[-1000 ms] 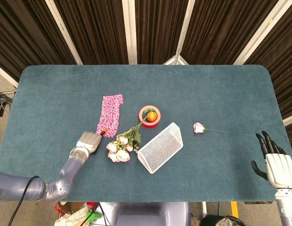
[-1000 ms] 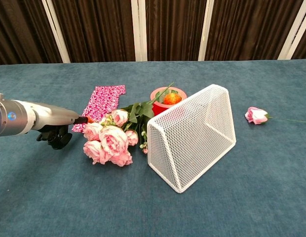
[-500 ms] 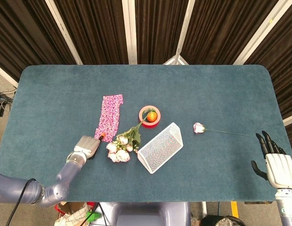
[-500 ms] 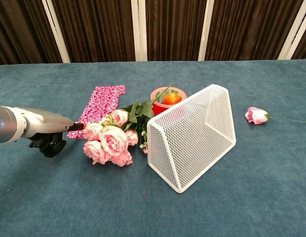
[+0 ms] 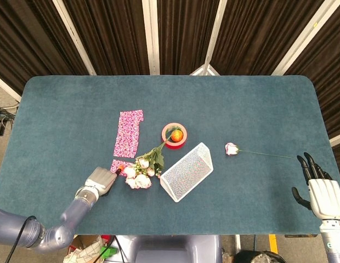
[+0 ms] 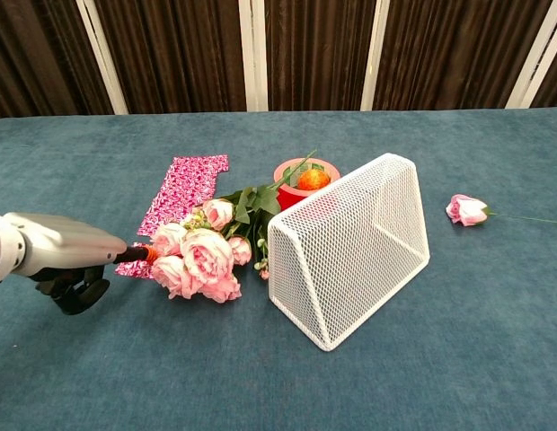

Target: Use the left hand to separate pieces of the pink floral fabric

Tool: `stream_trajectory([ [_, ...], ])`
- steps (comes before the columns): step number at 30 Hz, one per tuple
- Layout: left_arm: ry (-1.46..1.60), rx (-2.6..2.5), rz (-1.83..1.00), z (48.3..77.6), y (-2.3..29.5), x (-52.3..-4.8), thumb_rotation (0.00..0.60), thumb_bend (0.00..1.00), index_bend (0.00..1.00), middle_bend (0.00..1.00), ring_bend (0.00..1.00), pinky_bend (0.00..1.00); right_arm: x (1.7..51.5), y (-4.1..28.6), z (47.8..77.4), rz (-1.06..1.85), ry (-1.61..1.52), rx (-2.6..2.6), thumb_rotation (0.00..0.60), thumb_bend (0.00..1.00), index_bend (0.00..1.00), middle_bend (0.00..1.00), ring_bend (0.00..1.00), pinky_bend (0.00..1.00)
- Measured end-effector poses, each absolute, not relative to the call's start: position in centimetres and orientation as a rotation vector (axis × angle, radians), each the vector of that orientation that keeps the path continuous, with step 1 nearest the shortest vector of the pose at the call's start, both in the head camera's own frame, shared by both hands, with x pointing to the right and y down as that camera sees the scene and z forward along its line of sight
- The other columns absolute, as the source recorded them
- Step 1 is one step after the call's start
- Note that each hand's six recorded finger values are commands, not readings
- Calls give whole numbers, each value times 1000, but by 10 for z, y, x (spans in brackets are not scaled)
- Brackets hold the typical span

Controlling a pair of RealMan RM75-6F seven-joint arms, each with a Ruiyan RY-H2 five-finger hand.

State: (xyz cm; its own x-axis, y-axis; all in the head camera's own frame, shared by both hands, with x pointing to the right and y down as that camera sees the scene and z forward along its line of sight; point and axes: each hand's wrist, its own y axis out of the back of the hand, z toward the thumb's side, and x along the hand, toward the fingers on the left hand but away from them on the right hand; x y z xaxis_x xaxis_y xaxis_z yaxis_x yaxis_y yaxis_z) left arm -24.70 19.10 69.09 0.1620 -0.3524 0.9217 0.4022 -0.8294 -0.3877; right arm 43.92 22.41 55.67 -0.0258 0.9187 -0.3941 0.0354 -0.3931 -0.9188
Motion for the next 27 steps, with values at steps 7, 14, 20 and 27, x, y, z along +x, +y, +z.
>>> stream_trajectory([
  [7, -87, -1845, -1737, 680, 202, -250, 600, 1000, 0, 827, 785, 658, 439, 224, 557, 1513, -1037, -1512, 600, 379, 0, 64, 184, 340],
  [14, -124, -1819, -1754, 672, 209, -251, 600, 1000, 0, 827, 785, 659, 440, 224, 556, 1513, -1038, -1512, 600, 379, 0, 63, 184, 340],
  [20, -85, -1821, -1722, 663, 205, -245, 600, 1000, 0, 827, 784, 658, 441, 225, 553, 1513, -1035, -1524, 600, 379, 0, 63, 184, 340],
  [27, -2, -1849, -1683, 643, 193, -247, 600, 1000, 0, 827, 784, 658, 442, 224, 553, 1518, -1037, -1523, 600, 379, 0, 64, 184, 340],
])
